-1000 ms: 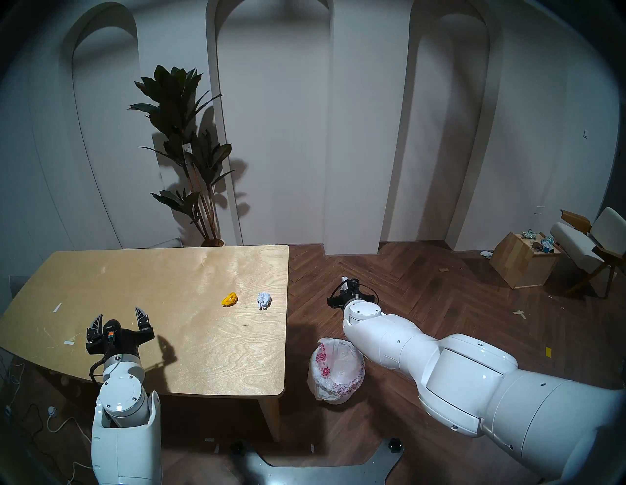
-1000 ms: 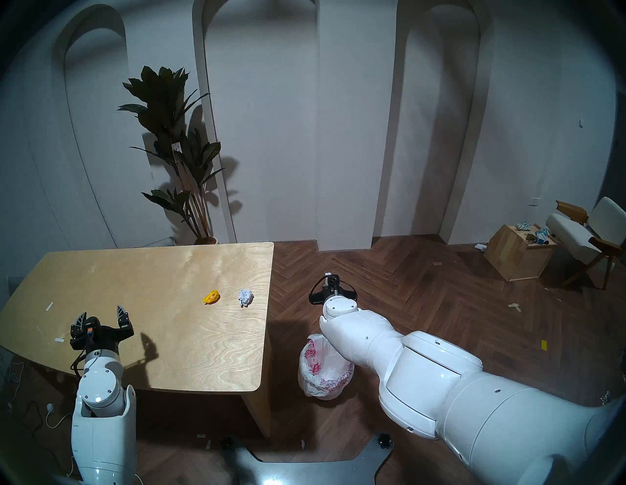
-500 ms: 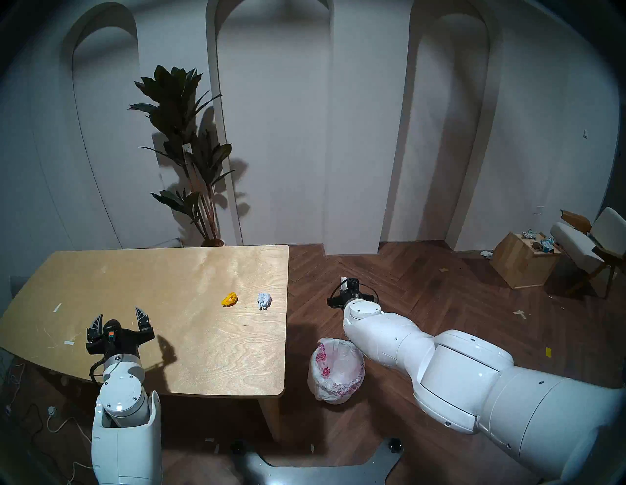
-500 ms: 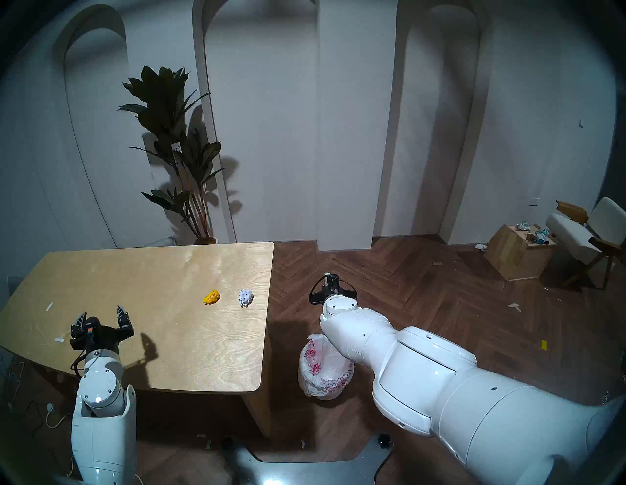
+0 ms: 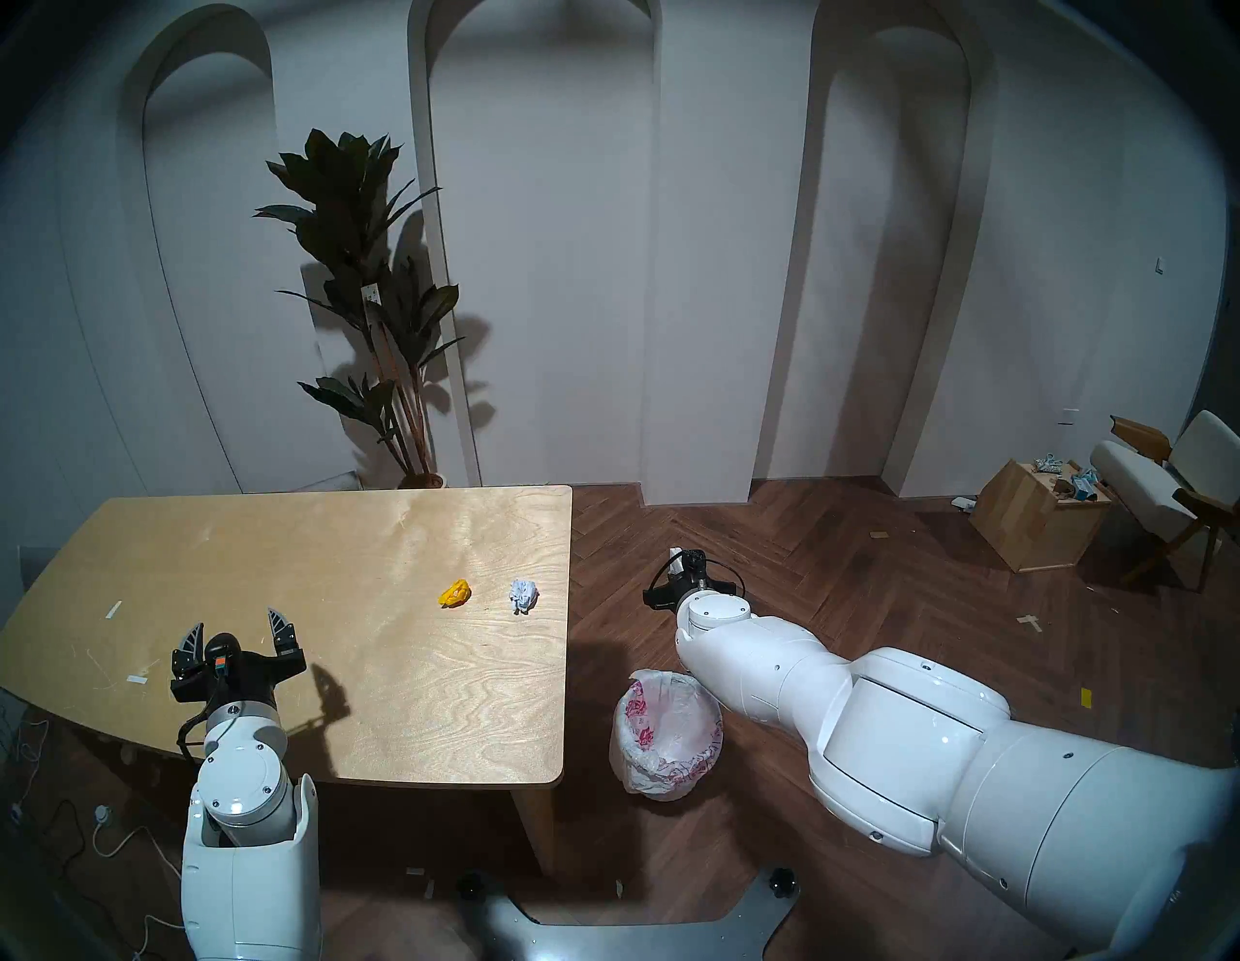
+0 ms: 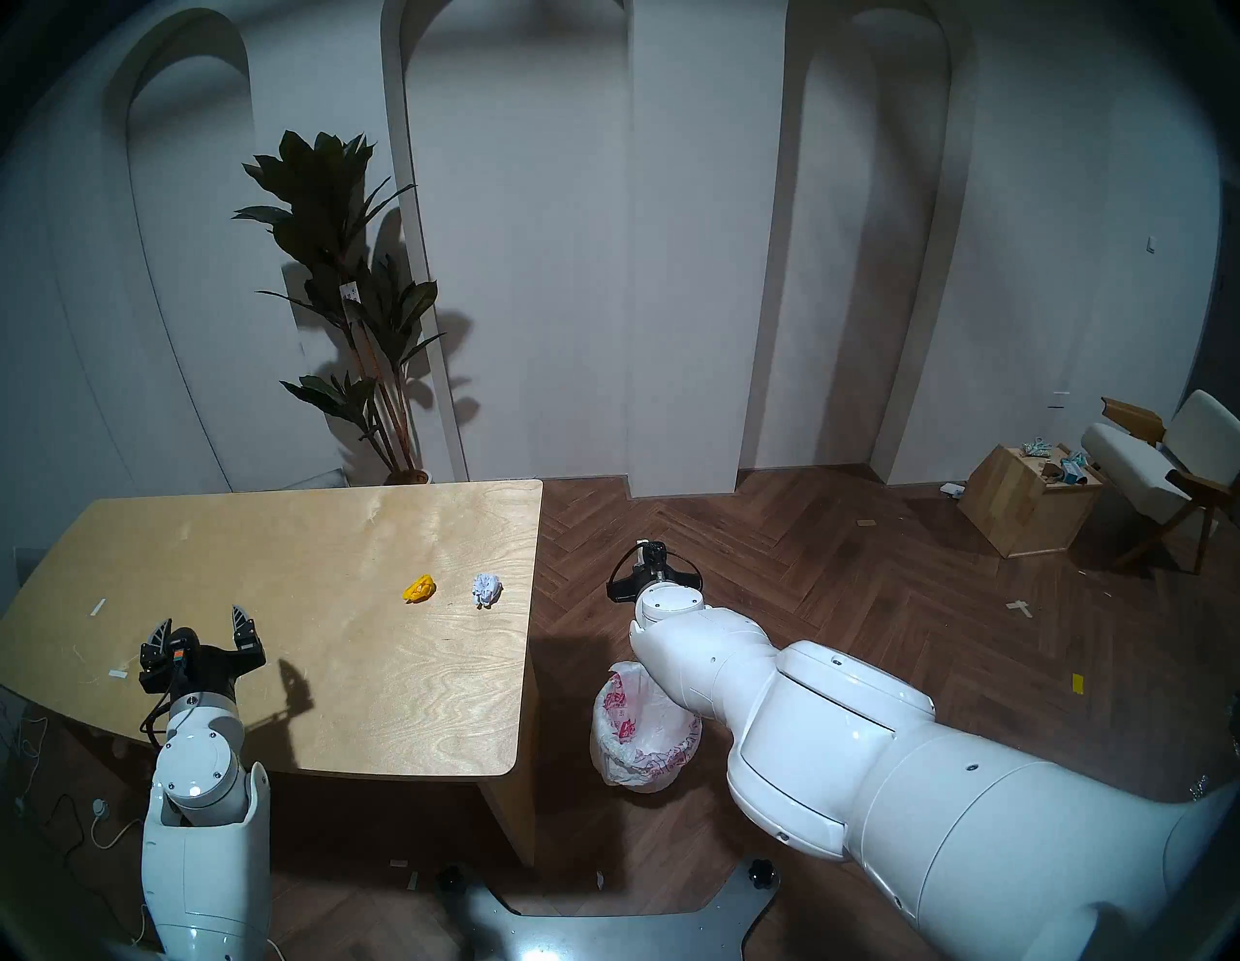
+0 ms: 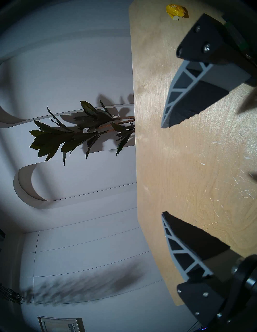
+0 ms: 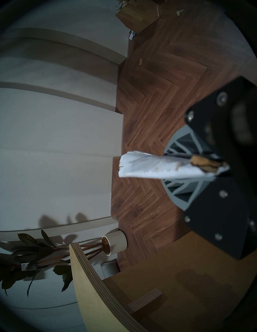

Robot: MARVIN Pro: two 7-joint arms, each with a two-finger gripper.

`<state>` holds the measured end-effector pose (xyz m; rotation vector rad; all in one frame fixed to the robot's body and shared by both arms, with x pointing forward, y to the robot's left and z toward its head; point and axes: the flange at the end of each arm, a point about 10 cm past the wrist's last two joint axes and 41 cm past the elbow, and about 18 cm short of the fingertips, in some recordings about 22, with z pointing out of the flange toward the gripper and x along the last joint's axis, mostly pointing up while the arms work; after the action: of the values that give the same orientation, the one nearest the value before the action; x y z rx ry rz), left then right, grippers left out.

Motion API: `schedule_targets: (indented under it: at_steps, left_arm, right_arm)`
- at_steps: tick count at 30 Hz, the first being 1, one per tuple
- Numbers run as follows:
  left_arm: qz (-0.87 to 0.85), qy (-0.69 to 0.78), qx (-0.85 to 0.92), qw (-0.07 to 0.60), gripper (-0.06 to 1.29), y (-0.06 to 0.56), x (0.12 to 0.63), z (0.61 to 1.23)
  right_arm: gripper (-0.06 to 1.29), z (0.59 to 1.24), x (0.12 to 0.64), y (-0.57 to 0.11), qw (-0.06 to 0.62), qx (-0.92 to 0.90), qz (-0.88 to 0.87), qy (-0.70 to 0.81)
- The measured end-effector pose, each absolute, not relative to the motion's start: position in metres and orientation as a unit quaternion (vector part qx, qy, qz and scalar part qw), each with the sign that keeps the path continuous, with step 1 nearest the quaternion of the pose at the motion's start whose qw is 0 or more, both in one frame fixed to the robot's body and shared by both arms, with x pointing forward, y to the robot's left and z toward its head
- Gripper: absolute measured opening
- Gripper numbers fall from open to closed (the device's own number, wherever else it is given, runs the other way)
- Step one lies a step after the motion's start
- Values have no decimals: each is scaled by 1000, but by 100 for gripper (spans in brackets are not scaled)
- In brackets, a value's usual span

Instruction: Put the trash into the trash bin on the ground

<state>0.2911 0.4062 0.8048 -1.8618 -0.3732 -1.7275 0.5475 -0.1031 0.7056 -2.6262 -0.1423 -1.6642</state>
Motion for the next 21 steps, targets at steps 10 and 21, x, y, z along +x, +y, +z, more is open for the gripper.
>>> schedule_targets:
  at_steps: [10, 21]
  left_arm:
    - [-645, -139, -695, 283, 125, 406, 291, 805]
    - [-646, -139, -695, 284, 125, 406, 291, 805]
  right_arm:
    - [13, 703, 546, -103, 15, -844, -533, -55]
    - [123, 701, 545, -106, 15, -843, -534, -62]
